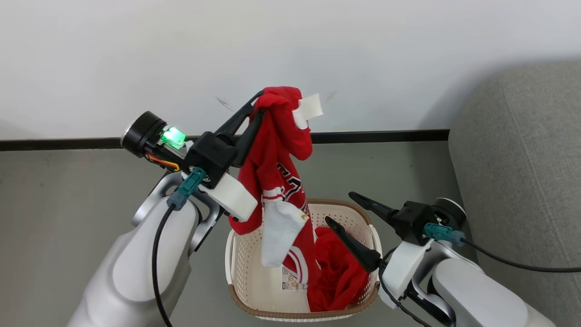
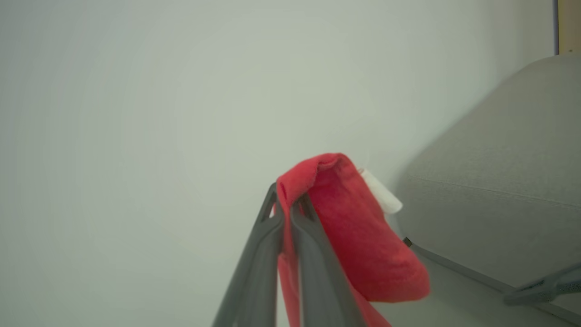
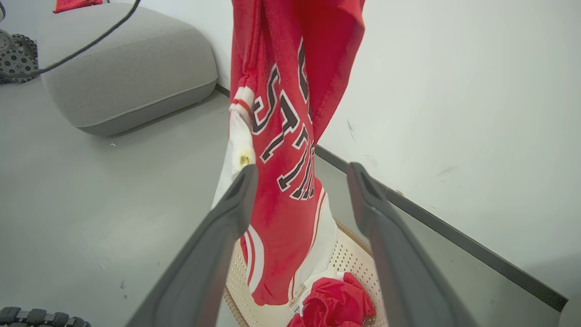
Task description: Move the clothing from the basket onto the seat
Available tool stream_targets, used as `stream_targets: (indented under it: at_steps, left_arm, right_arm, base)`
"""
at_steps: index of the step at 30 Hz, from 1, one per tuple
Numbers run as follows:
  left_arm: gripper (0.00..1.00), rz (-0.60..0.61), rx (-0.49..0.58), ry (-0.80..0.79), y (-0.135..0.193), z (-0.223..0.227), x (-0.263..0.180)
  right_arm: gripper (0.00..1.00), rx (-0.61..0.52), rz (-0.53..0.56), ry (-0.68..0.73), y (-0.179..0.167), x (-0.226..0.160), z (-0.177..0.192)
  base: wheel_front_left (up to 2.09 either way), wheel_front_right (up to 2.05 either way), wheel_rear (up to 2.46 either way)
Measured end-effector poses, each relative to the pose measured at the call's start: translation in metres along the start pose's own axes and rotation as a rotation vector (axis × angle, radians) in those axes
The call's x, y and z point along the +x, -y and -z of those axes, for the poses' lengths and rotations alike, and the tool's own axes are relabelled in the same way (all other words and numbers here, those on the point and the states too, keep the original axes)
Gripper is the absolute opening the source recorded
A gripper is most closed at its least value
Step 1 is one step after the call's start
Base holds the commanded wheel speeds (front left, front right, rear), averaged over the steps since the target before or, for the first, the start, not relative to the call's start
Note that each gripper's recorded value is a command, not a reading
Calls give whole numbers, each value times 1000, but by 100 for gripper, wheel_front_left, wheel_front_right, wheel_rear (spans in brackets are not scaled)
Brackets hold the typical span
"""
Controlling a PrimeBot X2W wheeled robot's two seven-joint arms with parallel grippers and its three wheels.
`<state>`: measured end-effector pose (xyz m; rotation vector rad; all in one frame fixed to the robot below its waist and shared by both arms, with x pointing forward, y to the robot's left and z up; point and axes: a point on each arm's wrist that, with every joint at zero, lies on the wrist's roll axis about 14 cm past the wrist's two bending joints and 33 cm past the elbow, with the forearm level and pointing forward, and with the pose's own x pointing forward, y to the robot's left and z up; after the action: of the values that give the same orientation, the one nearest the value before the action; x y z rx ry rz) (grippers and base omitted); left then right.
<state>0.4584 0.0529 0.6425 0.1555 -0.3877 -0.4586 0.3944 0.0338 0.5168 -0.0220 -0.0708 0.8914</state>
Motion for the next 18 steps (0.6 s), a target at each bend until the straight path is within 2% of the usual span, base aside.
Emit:
stream_targets:
  at_steps: [6,18]
  left_arm:
    - [0,41,25,37,14,-31,-3]
    - [0,62,42,61,23,-66,-18]
  right_arm:
    - [100,-31,-27,-9,-10,2,-5]
    - [100,14,-71,16,-36,12,-20]
  base:
    - [0,0,0]
    - [0,0,0]
